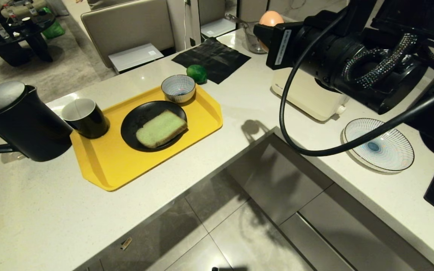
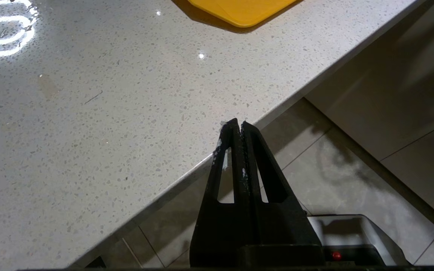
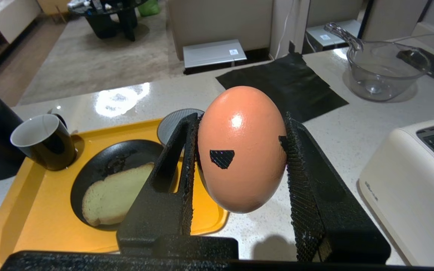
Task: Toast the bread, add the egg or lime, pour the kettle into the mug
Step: Put the egg in the bowl
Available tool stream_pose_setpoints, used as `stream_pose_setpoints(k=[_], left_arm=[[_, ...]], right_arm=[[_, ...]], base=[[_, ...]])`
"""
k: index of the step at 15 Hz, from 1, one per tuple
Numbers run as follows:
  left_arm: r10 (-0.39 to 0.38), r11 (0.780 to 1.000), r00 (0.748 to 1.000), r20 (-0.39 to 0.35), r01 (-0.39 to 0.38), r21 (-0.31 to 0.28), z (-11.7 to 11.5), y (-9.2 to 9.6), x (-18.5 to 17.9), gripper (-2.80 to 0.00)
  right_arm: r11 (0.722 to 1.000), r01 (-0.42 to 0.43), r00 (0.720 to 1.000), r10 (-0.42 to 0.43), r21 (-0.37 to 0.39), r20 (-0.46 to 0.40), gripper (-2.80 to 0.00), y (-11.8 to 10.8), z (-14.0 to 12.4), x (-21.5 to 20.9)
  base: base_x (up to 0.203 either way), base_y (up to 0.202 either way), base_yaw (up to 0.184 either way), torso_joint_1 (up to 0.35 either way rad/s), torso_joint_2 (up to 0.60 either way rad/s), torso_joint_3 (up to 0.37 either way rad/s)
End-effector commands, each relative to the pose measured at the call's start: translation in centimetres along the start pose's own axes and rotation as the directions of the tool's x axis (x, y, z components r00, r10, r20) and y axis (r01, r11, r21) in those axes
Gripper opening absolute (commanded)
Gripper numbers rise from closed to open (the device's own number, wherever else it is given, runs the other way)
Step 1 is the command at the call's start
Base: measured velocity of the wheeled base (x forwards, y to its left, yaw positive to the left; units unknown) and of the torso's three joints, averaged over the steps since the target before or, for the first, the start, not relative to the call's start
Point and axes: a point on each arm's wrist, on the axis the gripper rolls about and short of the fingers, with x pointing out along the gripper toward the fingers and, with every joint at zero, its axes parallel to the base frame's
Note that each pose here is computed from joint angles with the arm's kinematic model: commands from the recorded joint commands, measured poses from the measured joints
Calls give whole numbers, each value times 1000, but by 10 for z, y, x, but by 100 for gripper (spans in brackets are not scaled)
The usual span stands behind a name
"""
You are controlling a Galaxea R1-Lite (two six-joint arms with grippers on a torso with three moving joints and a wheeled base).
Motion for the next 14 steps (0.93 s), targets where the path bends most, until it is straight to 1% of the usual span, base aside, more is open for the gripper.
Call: stream_pose_setpoints(k=[1,4,10,13,14], left_arm=[[0,1000,1000,-1,0,0,0,0,0,-280],[1,1000,1000,-1,-1,0,0,0,0,-280],[1,1000,1000,-1,-1,0,0,0,0,-280],[-1,1000,1000,-1,1,0,0,0,0,-280],[1,1000,1000,-1,-1,0,0,0,0,-280]], right_arm=[[1000,-21,1000,21,-1,0,-280,4,-11,7],[999,-43,999,43,2,12,-280,9,-13,11],[999,-48,997,47,14,59,-280,13,-6,25],[999,-52,997,51,15,57,-280,16,-8,27],[999,-52,997,52,14,56,-280,16,-8,27]], base=[[0,0,0,0,0,0],[0,0,0,0,0,0],[0,0,0,0,0,0],[0,0,0,0,0,0],[5,5,89,2,6,4]])
